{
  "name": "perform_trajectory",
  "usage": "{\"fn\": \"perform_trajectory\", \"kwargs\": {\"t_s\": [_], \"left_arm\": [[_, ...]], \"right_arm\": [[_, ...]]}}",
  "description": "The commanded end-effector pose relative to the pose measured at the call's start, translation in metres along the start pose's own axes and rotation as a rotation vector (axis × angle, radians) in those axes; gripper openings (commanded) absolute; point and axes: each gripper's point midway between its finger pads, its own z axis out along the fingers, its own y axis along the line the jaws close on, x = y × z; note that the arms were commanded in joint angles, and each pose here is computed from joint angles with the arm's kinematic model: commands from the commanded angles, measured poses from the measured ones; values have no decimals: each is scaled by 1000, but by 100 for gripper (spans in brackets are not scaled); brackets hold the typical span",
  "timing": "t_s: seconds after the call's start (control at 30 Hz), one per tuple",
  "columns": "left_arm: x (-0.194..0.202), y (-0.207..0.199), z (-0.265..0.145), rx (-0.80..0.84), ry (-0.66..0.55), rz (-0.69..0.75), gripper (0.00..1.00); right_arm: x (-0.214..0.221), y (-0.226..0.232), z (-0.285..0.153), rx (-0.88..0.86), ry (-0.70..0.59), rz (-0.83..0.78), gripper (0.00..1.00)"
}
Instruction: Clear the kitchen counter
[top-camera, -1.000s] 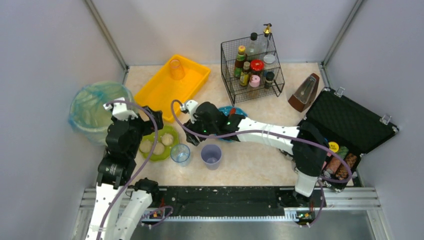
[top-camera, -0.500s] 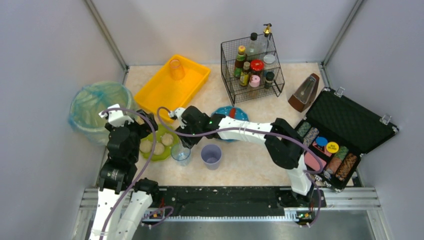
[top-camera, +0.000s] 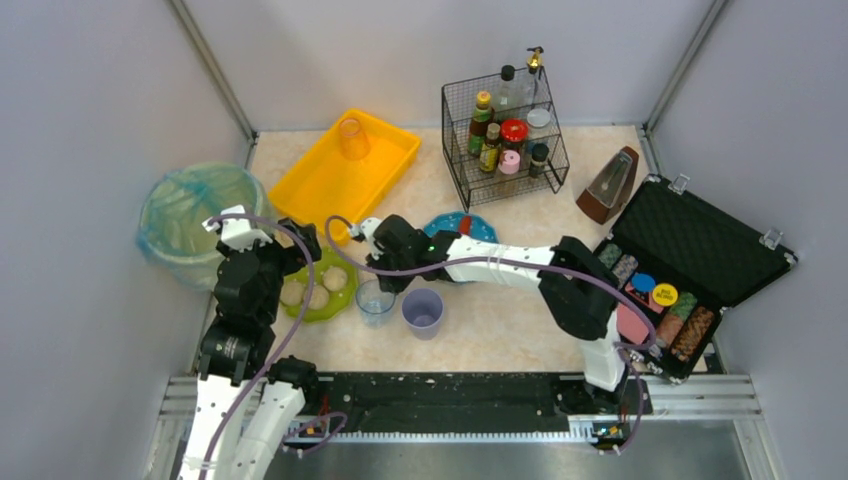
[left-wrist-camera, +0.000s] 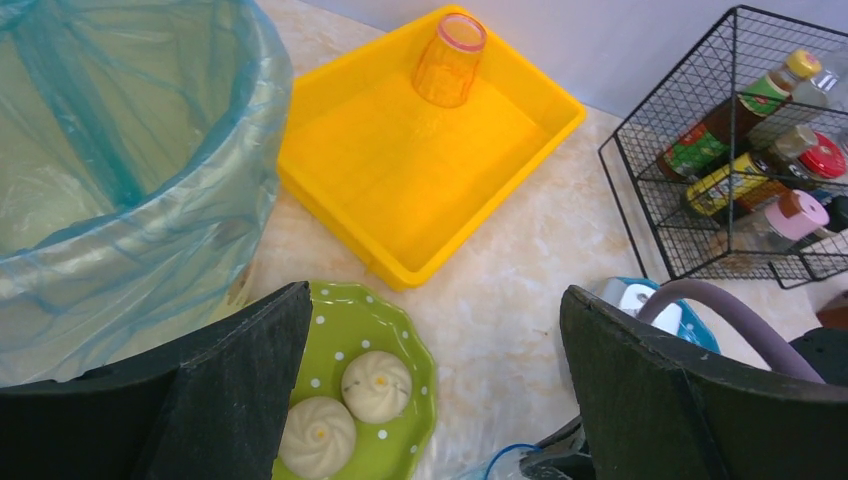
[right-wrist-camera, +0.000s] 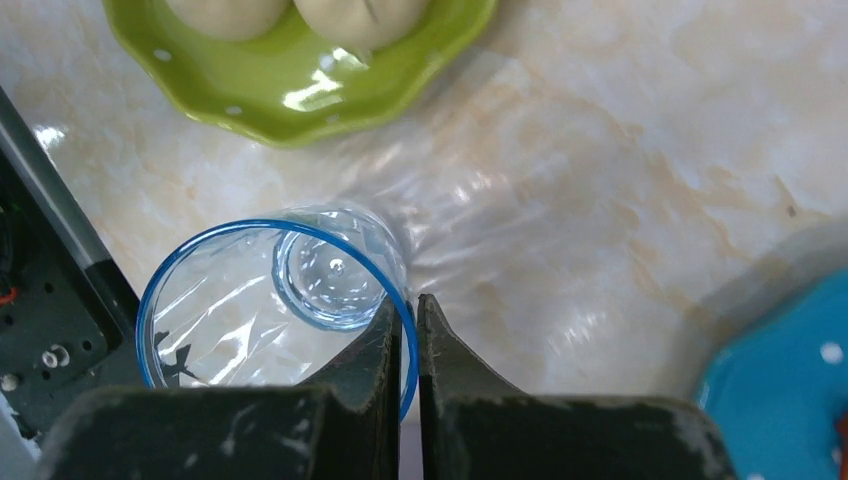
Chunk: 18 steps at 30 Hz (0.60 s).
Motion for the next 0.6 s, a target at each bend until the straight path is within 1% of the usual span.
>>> {"fn": "perform_trajectory", "kwargs": {"t_s": [0.0, 0.13, 0.23, 0.3, 0.33, 0.43, 0.57], "left_arm": [[-5, -28, 5, 139, -4, -18, 98], [-1, -50, 6, 237, 45, -65, 98], [3, -71, 3, 330, 101, -117, 98], [6, -83, 3, 384, 126, -158, 98], [8, -88, 3, 409, 142, -176, 98], [11, -105, 4, 484, 180, -240, 98], [13, -130, 5, 599, 231, -352, 98]], "right_arm": [[-32, -19, -51, 13, -188, 52, 0], [-48, -33, -95, -65, -389, 149, 0], [-49, -53, -132, -63, -520, 222, 0], [-58, -59, -159, -65, -628, 242, 0], [-52, -63, -165, -63, -664, 261, 0], [-55, -70, -192, -65, -798, 288, 0], [-56, -70, -215, -64, -919, 291, 0]]}}
